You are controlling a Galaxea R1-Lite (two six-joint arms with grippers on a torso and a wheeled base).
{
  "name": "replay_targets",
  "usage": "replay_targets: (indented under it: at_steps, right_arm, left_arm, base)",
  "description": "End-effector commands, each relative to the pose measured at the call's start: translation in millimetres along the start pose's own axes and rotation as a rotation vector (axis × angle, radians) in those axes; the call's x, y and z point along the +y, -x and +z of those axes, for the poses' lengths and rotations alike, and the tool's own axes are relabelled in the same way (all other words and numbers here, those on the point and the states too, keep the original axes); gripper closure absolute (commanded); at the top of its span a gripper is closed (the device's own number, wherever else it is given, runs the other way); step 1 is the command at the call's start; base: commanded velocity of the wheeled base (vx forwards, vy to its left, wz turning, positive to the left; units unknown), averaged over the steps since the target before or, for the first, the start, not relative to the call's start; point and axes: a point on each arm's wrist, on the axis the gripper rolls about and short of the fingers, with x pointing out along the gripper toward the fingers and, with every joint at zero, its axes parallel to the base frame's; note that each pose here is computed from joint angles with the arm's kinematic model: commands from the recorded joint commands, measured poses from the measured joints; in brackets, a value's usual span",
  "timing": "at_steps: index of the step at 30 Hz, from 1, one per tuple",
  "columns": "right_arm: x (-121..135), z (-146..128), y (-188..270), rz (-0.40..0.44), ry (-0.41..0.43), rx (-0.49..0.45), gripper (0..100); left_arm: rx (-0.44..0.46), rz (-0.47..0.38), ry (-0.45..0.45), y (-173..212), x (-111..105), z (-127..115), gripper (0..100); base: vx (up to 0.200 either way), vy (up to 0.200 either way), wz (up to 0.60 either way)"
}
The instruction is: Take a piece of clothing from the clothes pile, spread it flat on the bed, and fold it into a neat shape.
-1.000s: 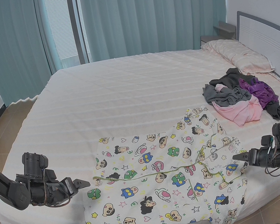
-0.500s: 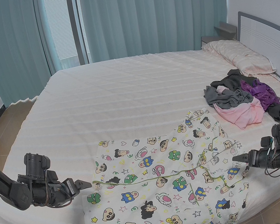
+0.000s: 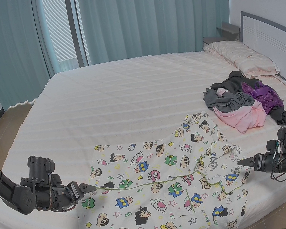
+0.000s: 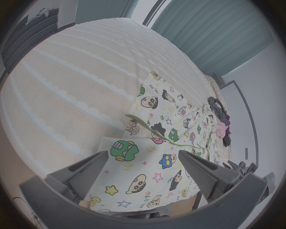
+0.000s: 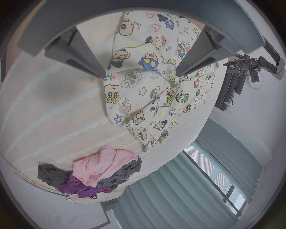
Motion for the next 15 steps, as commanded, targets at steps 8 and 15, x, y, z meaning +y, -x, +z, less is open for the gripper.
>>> replay_targets:
  at_steps: [8,15]
  right_arm:
    - [-1,-3,0,-0.003,-0.003,0.009,0]
    - [-1,-4,1,-0.005,-0.001,0.012,0]
  left_arm:
    - [-0.015,-0.004,0.035,-1,-1,5,0]
    - [-0.135,-0.021,0.025,3,-12,28,0]
  base:
    - [0.125,0.000,0.00]
    - [0.029,0.000,0.00]
